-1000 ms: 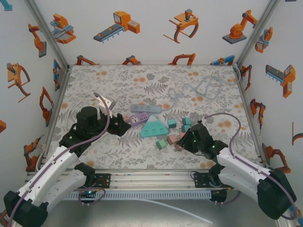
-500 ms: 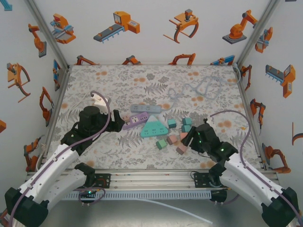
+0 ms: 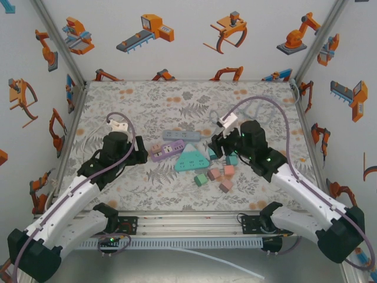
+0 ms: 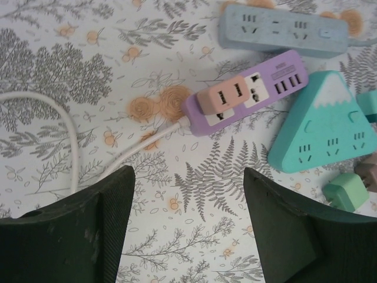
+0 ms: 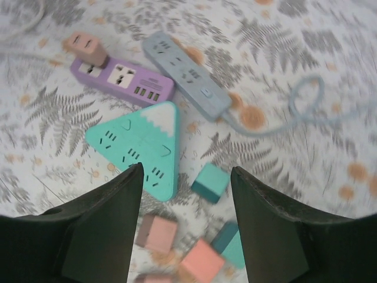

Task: Pull the plug off the socket

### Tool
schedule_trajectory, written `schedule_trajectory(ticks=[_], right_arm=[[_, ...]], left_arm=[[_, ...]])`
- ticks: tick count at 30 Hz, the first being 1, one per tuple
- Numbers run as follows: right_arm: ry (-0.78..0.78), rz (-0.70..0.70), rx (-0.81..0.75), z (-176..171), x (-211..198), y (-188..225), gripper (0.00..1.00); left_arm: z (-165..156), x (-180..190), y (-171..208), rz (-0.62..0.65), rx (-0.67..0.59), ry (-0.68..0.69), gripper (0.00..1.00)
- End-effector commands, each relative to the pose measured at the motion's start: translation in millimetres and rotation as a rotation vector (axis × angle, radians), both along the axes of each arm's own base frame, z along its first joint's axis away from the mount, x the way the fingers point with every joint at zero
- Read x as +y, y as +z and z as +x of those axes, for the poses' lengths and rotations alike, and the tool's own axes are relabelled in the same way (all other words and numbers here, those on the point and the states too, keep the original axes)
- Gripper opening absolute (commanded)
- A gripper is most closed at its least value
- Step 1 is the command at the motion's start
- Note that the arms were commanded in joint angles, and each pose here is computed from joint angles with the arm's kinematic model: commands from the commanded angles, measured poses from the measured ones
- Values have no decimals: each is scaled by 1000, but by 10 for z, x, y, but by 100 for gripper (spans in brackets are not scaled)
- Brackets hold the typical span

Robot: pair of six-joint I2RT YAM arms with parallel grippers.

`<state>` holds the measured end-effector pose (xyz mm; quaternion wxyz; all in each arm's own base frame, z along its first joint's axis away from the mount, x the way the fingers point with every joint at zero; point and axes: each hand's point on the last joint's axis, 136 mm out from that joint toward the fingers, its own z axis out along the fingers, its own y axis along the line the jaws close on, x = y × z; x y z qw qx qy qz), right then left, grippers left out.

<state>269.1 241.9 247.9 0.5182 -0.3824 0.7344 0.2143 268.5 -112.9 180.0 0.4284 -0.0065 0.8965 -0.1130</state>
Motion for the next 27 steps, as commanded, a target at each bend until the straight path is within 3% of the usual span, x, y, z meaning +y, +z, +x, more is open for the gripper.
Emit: schedule_trajectory(ticks=[1,5,11,15,27], right_arm=[[386,-69,-306,-195,476,272,57],[684,-116,-379,-334,865,110,58],[936,-275,-328,-372,1401,-277,60],[1013,-316,-292,-306,1691,-482,62],[1064,-238,-150,41,2325,-1119,61]], left_arm=[[18,80,-35,-22,56,81,69],[45,81,-184,-76,113,114,70],[94,226,-394,-143,187,173,70],[129,262,-440,-184,209,187,70],[199,221,-594,-255,220,206,70]])
